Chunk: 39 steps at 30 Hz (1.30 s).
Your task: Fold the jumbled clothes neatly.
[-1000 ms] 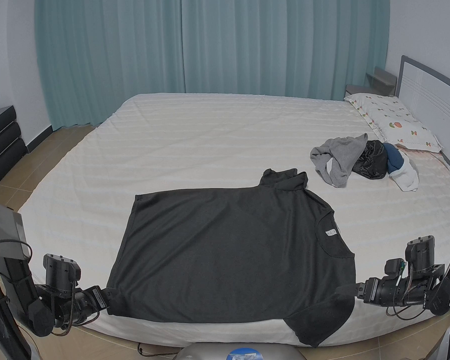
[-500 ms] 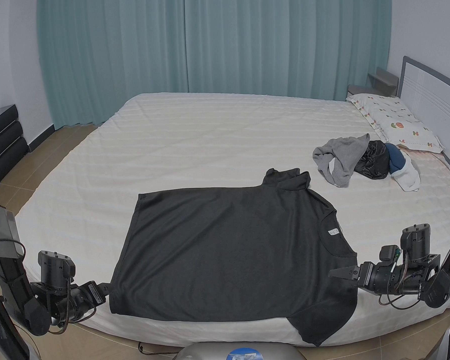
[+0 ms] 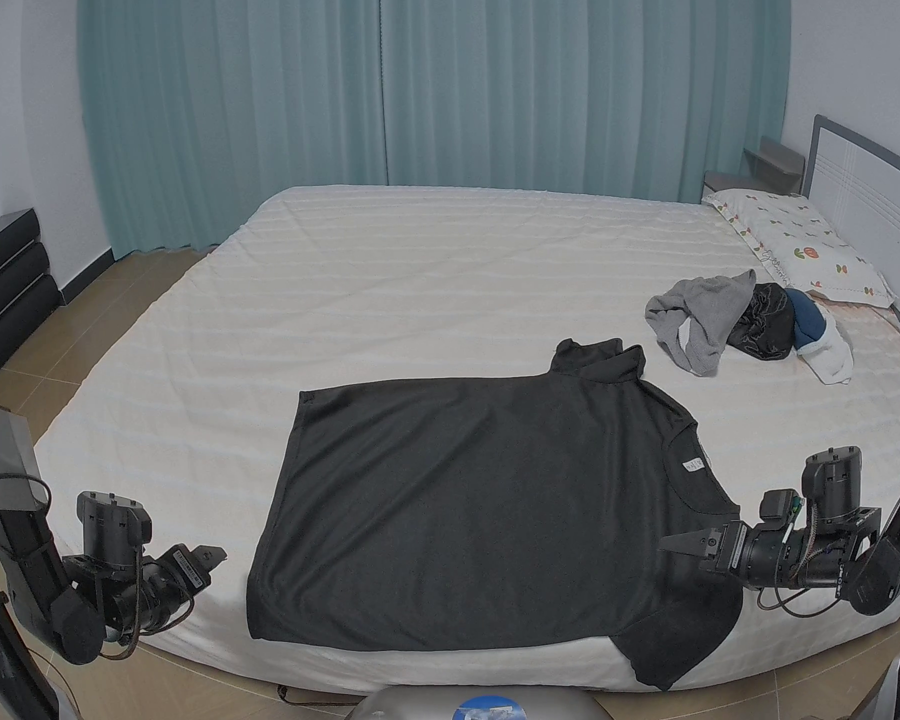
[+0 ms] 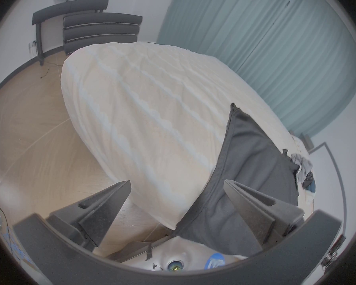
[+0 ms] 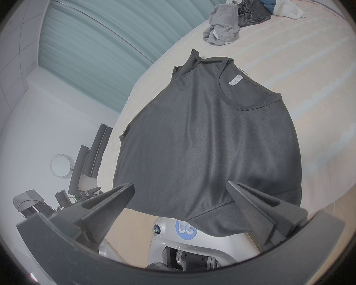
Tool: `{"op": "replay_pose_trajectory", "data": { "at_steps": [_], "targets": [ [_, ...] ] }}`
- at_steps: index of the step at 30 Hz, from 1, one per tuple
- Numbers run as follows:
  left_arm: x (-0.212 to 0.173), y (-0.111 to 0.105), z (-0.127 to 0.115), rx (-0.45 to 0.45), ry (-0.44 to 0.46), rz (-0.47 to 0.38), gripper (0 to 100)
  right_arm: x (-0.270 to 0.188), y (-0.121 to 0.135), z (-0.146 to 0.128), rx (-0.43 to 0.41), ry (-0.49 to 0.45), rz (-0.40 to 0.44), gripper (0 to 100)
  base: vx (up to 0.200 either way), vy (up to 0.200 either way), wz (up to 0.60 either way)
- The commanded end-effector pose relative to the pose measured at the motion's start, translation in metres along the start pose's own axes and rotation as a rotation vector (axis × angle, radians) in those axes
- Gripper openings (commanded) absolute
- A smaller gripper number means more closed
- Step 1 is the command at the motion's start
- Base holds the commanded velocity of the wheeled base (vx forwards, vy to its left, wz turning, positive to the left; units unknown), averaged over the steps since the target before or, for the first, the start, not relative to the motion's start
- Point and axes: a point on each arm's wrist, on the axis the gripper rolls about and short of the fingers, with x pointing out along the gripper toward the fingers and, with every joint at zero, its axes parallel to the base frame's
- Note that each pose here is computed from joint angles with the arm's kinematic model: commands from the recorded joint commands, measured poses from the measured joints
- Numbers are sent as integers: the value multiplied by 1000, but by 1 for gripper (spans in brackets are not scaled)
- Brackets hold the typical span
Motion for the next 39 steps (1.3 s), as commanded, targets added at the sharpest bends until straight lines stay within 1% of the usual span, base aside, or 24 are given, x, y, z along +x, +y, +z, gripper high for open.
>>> {"op": "replay_pose_trajectory", "data": {
  "at_steps": [1, 12, 16, 21, 23, 26, 27, 30, 34, 35, 36, 38, 39],
  "targets": [
    [-1, -5, 4, -18, -21, -28, 100, 0, 0, 0, 0, 1, 0, 100, 0, 0, 0],
    [0, -9, 5, -17, -25, -42, 100, 1, 0, 0, -3, 3, 1, 100, 0, 0, 0],
    [1, -11, 4, -6, -23, -52, 100, 2, 0, 0, -1, 4, -1, 100, 200, 0, 0],
    [4, -26, 9, 8, -46, -112, 100, 8, -3, 2, 5, 9, -8, 100, 200, 0, 0],
    [6, -29, 11, 4, -57, -123, 100, 9, -4, 1, 6, 11, -10, 100, 0, 0, 0],
    [13, -45, 24, -5, -96, -166, 100, 11, -4, 2, 8, 12, -11, 100, 0, 0, 0],
    [14, -46, 25, -4, -97, -167, 100, 11, -4, 2, 8, 12, -11, 100, 0, 0, 0],
    [23, -60, 36, -4, -97, -184, 100, 11, -4, 3, 8, 11, -10, 100, 0, 0, 0],
    [30, -80, 51, -17, -58, -248, 100, 12, -5, 3, 21, 12, -11, 100, 0, 0, 0],
    [31, -83, 53, -22, -54, -255, 100, 12, -5, 3, 21, 12, -11, 100, 0, 0, 0],
    [34, -92, 60, -36, -36, -282, 100, 12, -5, 3, 22, 13, -11, 100, 0, 0, 0],
    [37, -101, 69, -42, -24, -299, 100, 13, -6, 3, 26, 14, -14, 100, 0, 0, 0],
    [45, -108, 74, -42, -3, -298, 100, 13, -7, 3, 28, 17, -17, 100, 0, 0, 0]
  ]
}}
